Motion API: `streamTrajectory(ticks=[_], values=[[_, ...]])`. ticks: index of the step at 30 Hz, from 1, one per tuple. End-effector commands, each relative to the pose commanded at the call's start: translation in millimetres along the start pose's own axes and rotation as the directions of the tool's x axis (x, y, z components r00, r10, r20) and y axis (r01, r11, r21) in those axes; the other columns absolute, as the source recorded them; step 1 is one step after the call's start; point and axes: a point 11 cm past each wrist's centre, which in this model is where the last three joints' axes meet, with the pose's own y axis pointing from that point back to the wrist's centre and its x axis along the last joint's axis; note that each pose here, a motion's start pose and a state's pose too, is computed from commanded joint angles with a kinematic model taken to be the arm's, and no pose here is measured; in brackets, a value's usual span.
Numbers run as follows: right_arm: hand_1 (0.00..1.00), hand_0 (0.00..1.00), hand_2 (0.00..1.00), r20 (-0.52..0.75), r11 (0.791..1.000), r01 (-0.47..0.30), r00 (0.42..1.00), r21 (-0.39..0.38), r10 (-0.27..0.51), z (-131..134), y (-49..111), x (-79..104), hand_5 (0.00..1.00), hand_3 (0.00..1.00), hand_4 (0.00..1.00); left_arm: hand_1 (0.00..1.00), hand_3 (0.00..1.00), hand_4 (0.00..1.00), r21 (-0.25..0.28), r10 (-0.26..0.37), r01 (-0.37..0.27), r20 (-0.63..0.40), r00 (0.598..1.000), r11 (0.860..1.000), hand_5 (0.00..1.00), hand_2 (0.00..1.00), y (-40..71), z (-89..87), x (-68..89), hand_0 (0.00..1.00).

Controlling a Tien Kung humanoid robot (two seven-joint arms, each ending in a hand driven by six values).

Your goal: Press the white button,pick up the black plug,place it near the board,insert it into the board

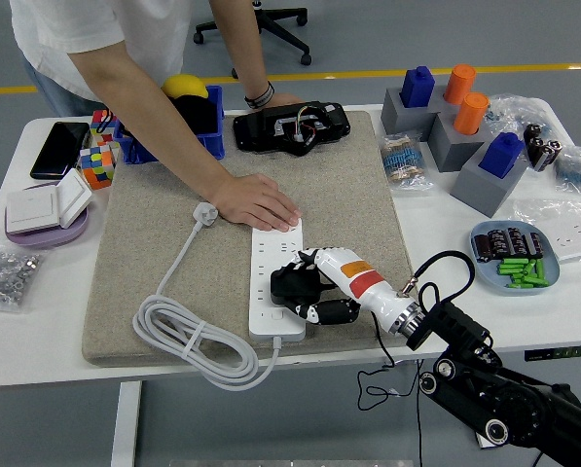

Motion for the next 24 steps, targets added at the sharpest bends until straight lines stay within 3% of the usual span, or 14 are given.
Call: streamTrajectory(ticks=[20, 21, 24], values=[[0.357, 0.451, 0.383, 0.059, 1.000, -0.017, 0.998, 0.006, 0.017, -3.5, -1.3, 3.5, 0.002, 0.568, 0.729, 0.496, 0.577, 0.592, 0.003, 0.000, 0.000, 0.001, 1.000, 1.000, 0.269, 0.510, -0.1, -1.2, -0.2, 0.466], [0.505, 0.521, 0.528, 0.063, 1.000, -0.018, 0.998, 0.005, 0.017, -3.3, -1.2, 3.4, 0.012, 0.619, 0.754, 0.496, 0.577, 0.591, 0.003, 0.000, 0.000, 0.001, 1.000, 1.000, 0.268, 0.511, -0.1, -1.2, -0.2, 0.466], [0.505, 0.521, 0.528, 0.079, 1.000, -0.011, 0.997, -0.001, 0.011, -2.3, -0.7, 1.9, 0.012, 0.619, 0.754, 0.496, 0.577, 0.591, 0.004, 0.000, 0.000, -0.001, 1.000, 1.000, 0.268, 0.511, -0.2, -1.7, -0.5, 0.466]])
